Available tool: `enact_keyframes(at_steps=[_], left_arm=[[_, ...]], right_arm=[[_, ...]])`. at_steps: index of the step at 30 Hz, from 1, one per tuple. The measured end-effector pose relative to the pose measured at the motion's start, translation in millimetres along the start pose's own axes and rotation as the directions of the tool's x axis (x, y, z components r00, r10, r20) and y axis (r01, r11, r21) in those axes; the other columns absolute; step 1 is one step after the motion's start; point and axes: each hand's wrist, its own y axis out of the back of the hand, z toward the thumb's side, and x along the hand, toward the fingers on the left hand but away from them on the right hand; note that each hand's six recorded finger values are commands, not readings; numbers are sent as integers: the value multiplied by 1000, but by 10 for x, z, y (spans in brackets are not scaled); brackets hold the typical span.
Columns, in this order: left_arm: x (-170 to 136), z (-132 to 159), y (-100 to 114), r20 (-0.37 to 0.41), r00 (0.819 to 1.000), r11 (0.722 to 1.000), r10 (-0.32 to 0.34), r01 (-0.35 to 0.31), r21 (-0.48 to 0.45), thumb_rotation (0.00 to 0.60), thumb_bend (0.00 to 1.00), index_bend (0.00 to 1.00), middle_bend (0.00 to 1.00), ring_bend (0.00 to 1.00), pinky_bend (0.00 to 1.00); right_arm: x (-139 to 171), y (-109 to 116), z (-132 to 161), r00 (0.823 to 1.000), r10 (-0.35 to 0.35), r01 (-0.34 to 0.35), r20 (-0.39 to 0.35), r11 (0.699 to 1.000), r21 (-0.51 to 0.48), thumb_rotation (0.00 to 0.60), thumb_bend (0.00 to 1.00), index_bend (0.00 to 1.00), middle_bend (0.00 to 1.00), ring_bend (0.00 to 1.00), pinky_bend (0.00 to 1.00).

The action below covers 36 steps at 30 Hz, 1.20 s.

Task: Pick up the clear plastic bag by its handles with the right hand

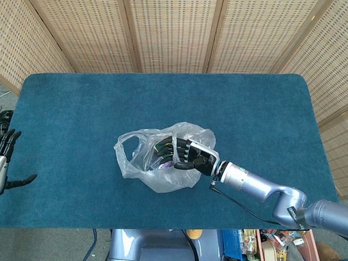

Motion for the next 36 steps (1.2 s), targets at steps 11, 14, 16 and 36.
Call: enact_keyframes(at_steps=[11, 14, 16, 36], left_arm=[[106, 41, -97, 23, 999, 999, -25, 24, 36, 600, 115, 0, 0, 0, 0], [208, 82, -128, 61, 998, 999, -14, 12, 43, 600, 115, 0, 0, 0, 0], [297, 151, -144, 112, 994, 999, 3, -7, 40, 600, 114, 0, 0, 0, 0], [964, 1393, -760, 684, 729, 981, 4, -137, 140, 600, 187, 150, 0, 0, 0]], right_arm=[[153, 72, -195, 995, 52, -55, 87, 998, 38, 600, 0, 426, 468, 326, 281], [217, 137, -214, 994, 41, -47, 106, 997, 53, 600, 0, 429, 467, 326, 281], [265, 180, -210, 993, 34, -41, 111, 997, 60, 600, 0, 435, 471, 325, 281], [498, 295, -63, 996, 10, -18, 89, 996, 90, 600, 0, 448, 485, 323, 281]])
